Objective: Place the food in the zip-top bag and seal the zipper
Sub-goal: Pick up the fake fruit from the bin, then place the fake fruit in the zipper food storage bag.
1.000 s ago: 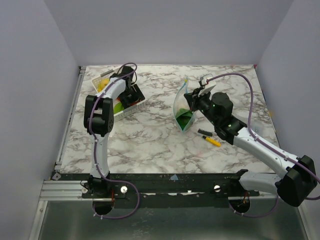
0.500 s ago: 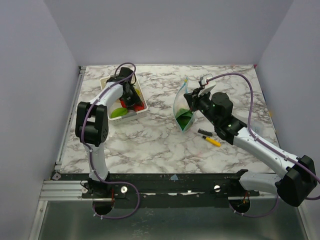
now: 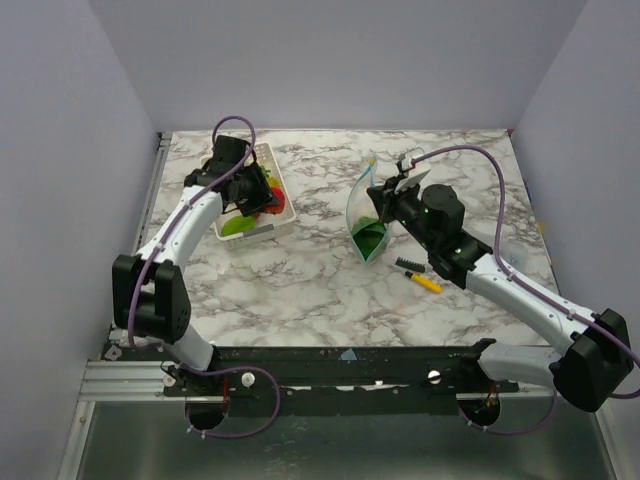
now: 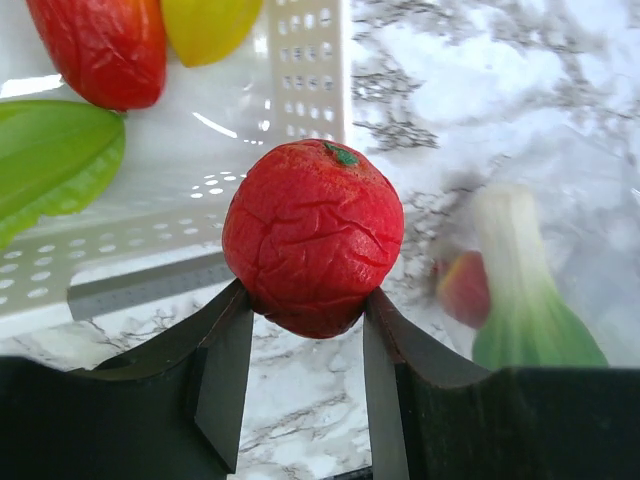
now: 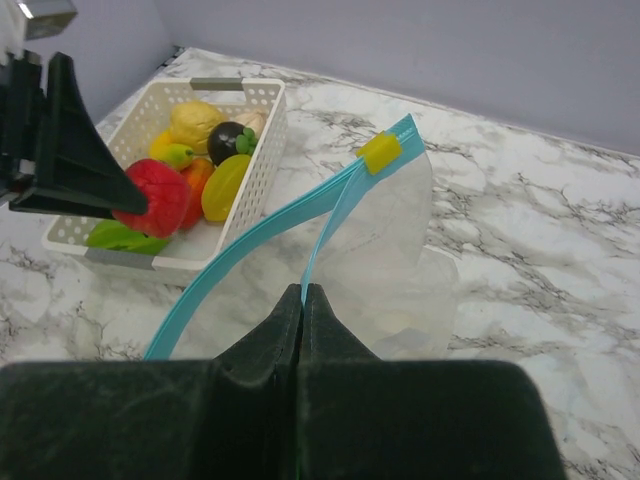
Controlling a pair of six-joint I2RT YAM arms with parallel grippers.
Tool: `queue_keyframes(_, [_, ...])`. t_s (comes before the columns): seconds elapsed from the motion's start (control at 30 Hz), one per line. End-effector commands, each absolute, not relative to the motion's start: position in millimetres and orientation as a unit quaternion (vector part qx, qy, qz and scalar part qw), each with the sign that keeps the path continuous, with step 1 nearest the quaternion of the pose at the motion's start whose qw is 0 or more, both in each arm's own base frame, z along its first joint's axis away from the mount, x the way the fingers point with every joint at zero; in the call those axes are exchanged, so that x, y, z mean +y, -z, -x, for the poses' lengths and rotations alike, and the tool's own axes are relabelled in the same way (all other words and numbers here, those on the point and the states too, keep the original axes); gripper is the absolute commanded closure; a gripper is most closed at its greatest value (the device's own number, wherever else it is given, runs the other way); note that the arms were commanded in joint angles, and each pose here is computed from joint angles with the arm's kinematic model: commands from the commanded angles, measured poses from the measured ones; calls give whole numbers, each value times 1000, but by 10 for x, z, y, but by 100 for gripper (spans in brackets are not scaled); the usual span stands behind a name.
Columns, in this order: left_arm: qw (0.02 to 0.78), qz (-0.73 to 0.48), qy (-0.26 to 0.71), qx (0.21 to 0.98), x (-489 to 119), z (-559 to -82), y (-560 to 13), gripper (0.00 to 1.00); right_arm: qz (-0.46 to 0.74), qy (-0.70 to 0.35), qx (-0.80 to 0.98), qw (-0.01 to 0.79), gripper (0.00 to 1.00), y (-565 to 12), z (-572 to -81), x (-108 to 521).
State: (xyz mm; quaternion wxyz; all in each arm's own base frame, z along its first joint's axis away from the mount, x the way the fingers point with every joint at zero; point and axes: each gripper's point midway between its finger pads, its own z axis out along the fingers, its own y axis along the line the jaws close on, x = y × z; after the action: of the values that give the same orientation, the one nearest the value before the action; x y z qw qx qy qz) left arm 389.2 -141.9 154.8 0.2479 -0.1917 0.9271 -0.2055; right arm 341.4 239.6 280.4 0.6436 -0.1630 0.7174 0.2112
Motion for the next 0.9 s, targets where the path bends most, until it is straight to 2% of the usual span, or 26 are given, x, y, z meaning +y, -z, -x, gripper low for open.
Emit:
queue_keyframes(0.0, [292,142,289,901,-1606,-3695,-1992,96,174,-215,712,646,100,-2812,-3417,2446])
queue_keyframes(0.27, [391,-21,434,811,-2330,-3092,-2957,93,172,-219,707,650,100,-2850,-3393,2435])
queue_keyframes(0.47, [458,-87,479,744,-2666,-2691,-3382,93,172,-226,705,651,100,-2863,-3379,2448])
queue_keyframes(0.63, [408,-106,516,746,-2973,-2557,-3221,95,158,-225,696,664,100,-2939,-3356,2381])
queue_keyframes(0.87, [349,-75,490,795,-3160,-2620,-2776,97,155,-249,675,677,100,-2993,-3278,2396])
